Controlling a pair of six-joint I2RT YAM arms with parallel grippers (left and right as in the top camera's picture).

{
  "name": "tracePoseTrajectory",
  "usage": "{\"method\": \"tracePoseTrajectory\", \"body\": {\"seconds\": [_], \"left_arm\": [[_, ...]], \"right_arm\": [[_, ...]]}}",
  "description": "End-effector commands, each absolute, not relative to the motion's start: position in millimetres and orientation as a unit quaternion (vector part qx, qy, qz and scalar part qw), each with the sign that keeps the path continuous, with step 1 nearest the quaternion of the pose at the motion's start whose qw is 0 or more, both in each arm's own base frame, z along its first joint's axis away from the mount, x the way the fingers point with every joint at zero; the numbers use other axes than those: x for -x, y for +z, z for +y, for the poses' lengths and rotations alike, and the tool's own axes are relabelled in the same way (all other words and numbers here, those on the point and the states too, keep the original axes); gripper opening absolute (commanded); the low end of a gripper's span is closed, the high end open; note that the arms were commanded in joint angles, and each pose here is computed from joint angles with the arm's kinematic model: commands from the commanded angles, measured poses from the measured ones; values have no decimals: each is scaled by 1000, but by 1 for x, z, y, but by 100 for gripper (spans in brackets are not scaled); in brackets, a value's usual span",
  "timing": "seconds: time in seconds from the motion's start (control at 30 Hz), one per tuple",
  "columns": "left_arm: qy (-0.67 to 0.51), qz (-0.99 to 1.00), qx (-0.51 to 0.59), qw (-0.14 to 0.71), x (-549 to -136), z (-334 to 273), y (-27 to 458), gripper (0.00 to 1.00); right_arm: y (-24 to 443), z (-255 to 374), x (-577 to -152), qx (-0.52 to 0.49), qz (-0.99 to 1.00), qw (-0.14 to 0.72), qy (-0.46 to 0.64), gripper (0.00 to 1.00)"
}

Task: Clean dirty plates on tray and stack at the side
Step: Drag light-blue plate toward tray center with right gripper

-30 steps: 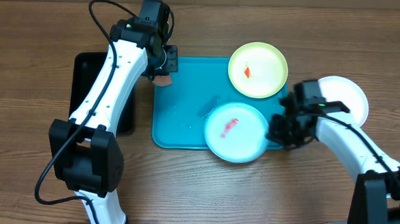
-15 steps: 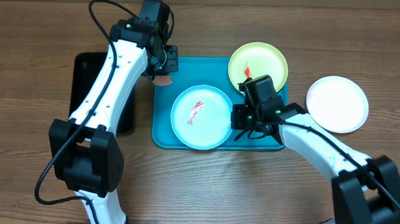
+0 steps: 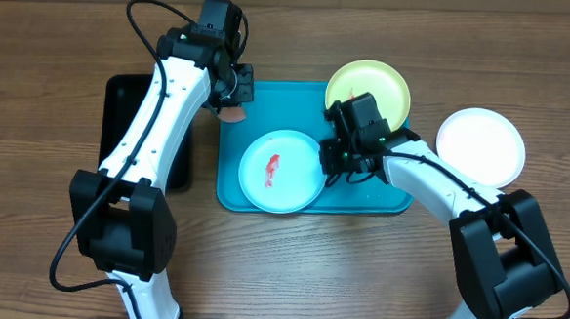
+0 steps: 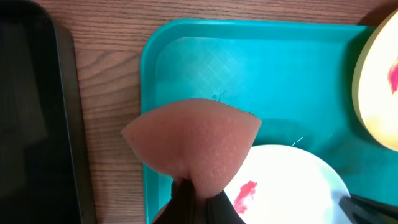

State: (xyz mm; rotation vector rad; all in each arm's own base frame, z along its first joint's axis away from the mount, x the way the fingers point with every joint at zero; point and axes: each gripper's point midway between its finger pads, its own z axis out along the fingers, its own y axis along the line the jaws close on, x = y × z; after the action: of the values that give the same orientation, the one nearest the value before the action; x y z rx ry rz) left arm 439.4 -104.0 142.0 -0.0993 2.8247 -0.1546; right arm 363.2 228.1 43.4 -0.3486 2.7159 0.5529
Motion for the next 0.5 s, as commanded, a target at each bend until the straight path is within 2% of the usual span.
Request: {"method": "tracePoseTrajectory", "body": {"seconds": [0.0, 0.1, 0.17, 0.3, 0.47], "left_arm": [[-55, 984, 35, 168, -443, -109, 150, 4], [-55, 984, 35, 168, -443, -109, 150, 4], [-55, 984, 35, 168, -443, -109, 150, 4], [-54, 984, 35, 166, -442, -109, 150, 4], [-55, 984, 35, 164, -441, -109, 149, 4]], "right_arm": [[62, 239, -379, 138, 948, 202, 202, 23], [70, 241, -383, 139, 946, 208, 204, 29], [72, 241, -383, 138, 948, 204, 203, 41], [73, 225, -373, 79, 967, 155, 185, 57], [56, 204, -347, -26, 983, 75, 167, 58]]}}
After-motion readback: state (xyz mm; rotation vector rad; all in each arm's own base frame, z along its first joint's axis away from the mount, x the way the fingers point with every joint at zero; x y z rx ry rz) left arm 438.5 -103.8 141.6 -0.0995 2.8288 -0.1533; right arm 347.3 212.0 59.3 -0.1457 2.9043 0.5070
